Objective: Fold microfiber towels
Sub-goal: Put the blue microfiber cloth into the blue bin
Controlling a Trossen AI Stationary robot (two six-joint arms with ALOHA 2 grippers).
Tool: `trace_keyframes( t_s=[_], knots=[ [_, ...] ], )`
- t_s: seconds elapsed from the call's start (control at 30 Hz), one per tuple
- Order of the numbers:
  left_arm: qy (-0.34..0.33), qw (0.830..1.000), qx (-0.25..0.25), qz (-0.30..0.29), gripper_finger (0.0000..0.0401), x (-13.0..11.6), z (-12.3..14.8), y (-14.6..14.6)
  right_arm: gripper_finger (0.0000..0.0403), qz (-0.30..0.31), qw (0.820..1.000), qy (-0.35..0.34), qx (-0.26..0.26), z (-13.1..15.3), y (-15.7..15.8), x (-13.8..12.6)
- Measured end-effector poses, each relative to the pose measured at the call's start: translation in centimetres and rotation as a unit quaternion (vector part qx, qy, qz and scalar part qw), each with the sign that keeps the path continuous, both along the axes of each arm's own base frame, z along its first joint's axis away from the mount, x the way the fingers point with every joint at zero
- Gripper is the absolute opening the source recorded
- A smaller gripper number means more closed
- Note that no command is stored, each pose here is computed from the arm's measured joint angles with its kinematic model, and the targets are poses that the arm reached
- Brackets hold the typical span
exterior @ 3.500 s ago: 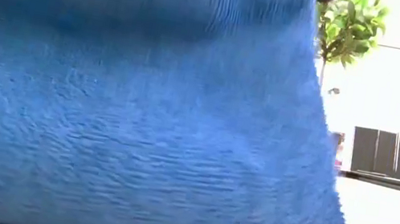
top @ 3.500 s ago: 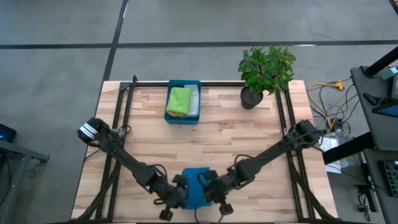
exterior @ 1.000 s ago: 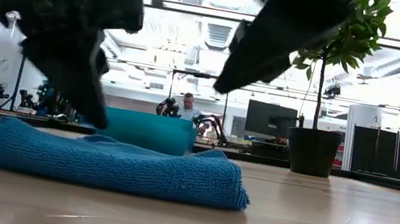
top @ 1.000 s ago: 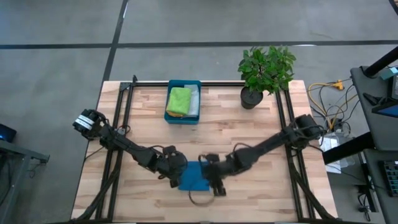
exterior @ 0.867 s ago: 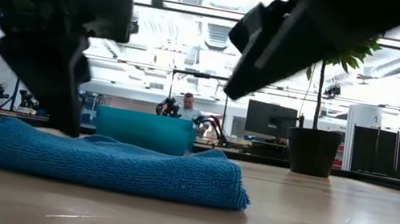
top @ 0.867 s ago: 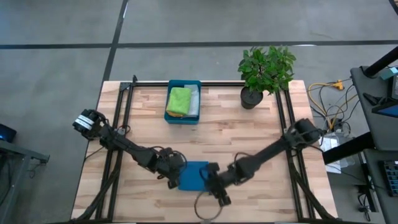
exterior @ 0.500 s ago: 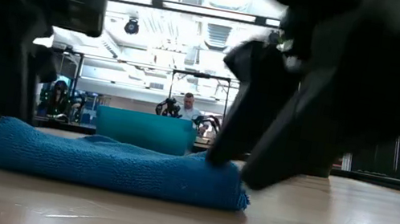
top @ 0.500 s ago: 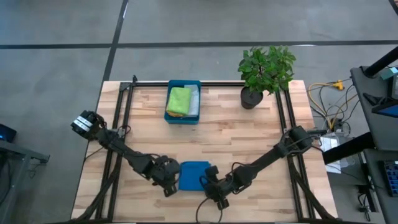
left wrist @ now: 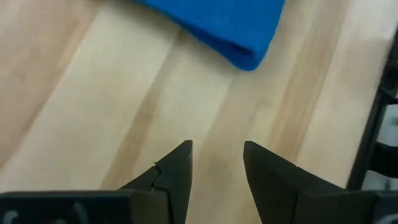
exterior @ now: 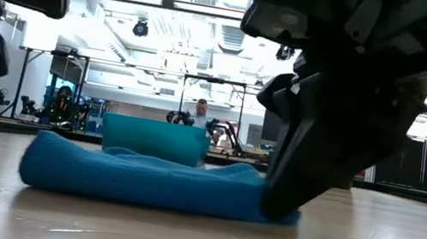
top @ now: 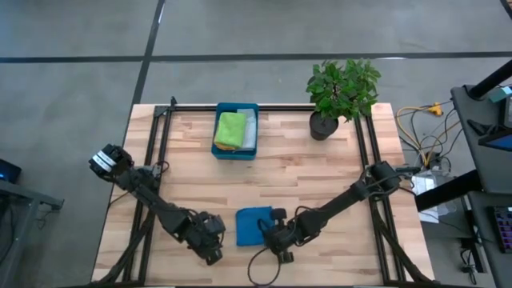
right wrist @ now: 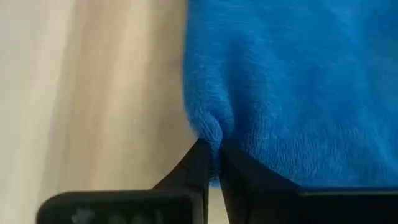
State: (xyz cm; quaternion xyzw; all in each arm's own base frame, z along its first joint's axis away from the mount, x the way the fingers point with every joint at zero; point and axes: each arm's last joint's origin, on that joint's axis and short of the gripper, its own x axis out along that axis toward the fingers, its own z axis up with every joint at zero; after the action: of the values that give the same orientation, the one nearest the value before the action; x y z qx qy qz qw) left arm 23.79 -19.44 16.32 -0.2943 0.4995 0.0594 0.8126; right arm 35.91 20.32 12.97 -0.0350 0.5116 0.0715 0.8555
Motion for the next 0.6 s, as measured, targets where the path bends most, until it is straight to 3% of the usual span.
trace_keyframes(
  t_s=[0.27,0.43,0.6],
  knots=[
    [-0.033,0.998,-0.047,0.016,0.0130,0.2,0.6,-1.1,0.0010,0.085,0.993,-0.037,0.077,8.3,-1.8,1.2],
    [-0.120,0.990,-0.063,0.048,0.0130,1.2,1.8,-1.6,0.0010,0.095,0.993,-0.034,0.061,10.5,-3.8,1.1],
    [-0.222,0.972,-0.023,0.074,0.0130,2.6,4.3,-2.1,0.0009,0.097,0.994,-0.005,0.047,10.8,-4.5,0.5]
  ],
)
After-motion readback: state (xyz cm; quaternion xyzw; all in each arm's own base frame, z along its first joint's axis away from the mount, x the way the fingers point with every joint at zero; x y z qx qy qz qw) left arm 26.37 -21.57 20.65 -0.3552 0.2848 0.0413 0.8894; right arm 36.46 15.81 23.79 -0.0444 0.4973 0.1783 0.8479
